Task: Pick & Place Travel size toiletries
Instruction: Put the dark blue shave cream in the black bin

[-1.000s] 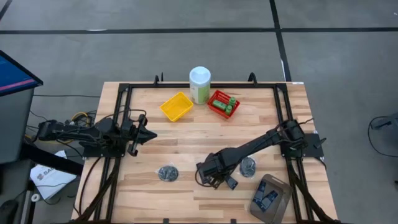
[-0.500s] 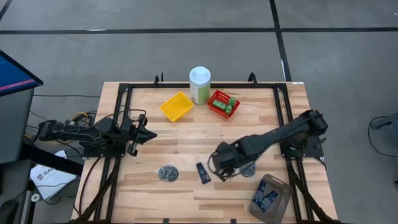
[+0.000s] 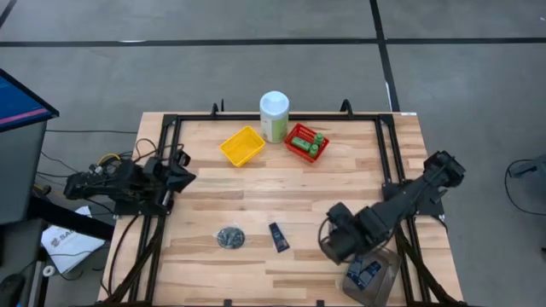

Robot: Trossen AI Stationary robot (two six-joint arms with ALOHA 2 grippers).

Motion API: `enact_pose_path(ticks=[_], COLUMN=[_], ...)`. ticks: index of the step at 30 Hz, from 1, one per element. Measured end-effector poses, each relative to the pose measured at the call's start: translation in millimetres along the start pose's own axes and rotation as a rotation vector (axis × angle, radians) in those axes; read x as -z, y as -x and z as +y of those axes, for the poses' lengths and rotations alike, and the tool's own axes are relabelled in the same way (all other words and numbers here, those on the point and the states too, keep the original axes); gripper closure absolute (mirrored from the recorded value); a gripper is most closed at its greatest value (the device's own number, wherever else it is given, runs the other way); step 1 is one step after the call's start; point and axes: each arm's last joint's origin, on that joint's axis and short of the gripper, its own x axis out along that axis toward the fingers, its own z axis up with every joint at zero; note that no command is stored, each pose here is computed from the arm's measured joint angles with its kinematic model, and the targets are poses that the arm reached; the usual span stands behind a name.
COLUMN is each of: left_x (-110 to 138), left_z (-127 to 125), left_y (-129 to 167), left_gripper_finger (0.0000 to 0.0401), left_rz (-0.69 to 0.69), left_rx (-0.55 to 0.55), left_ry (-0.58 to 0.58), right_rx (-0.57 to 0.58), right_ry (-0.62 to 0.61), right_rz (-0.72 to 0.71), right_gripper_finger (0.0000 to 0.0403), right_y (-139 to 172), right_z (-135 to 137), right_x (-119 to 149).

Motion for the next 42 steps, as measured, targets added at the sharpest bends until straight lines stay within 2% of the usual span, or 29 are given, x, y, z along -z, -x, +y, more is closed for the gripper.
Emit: enact_pose_path(ticks=[6,13,20,27,35,42], left_x=[-2.7,-3.3,-3.3,-3.3,-3.3,-3.3], left_z=[-0.5,-0.6,-0.6,-0.6,-0.6,-0.6], left_y=[0.1,0.2,0.2,0.2,0.2,0.2], left_gripper_finger=[0.039,0.039,0.039,0.039,0.039,0.039], left_rz=[-0.029,-0.035,-0.035,-0.035,-0.035,-0.035], left_rx=[0.005,0.006,0.006,0.007,0.007,0.006], left_ry=[-0.001,-0.001,-0.001,-0.001,-0.001,-0.001], right_rx=[-0.037,-0.093,-0.068,-0.008,0.044,0.04], right_ry=[-0.032,-0.06,-0.095,-0.127,-0.116,-0.123], right_rz=[0.027,0.11,0.147,0.12,0.132,0.134], right_gripper_finger=[0.029,0.0268,0.0289,0.027,0.0285,0.0245], right_y=[11.0,26.9,28.3,5.3,-18.1,-16.8], right_z=[-5.4,-17.7,-27.6,-13.8,0.9,0.3], right_x=[32.6,76.4,110.1,120.3,126.9,127.2])
